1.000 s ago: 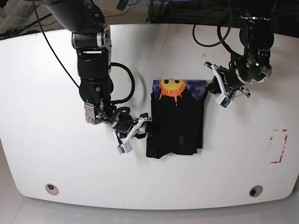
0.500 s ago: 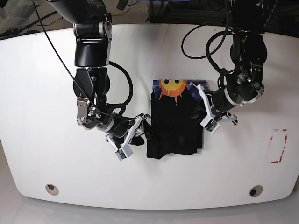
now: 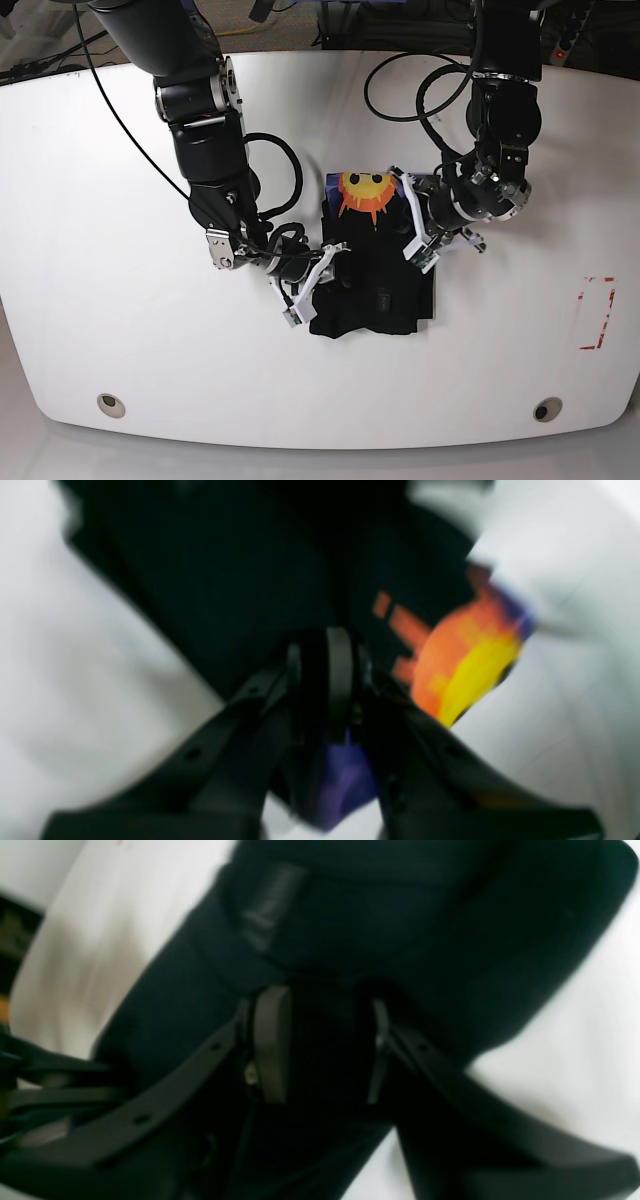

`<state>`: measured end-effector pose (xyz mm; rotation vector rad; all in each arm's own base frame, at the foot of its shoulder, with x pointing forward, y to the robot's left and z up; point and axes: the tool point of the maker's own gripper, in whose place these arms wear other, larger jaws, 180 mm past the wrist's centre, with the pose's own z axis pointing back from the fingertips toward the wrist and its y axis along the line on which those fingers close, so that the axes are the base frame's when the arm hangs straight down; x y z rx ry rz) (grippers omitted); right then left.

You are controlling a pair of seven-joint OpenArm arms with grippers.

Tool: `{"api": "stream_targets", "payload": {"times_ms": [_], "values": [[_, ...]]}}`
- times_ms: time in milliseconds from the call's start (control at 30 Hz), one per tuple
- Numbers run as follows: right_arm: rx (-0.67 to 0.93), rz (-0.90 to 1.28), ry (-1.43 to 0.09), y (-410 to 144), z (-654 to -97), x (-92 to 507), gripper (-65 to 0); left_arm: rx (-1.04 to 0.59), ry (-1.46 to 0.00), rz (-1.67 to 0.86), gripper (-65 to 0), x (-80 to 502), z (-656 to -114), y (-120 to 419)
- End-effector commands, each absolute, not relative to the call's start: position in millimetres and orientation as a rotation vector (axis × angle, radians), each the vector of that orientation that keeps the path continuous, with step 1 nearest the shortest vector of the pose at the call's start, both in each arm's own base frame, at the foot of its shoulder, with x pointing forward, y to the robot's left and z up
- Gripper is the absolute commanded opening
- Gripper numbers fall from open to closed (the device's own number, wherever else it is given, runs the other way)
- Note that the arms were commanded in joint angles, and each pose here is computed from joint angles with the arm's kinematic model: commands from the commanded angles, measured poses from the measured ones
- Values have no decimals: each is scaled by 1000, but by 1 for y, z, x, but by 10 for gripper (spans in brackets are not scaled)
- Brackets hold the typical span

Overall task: Fold the T-shirt properly
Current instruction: 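Grasp the folded shirt's sun-print end with both grippers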

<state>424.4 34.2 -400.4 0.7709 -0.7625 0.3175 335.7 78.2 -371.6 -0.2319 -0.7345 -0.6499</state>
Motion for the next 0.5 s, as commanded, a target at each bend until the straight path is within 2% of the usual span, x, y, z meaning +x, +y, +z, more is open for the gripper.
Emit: {"api": "stream_targets", "payload": {"times_ms": [0,267,467], "values": [[781,293,-807,32,-390,440,-457,-235,-742,-625,-607,343,-372,84],[788,270,-810,32,-394,440,-457,-263,-696,-555,-607,337,-409,109],[781,334,-834,37,-372,447,-460,-240,-761,-583,-608,344,-386,107]]}}
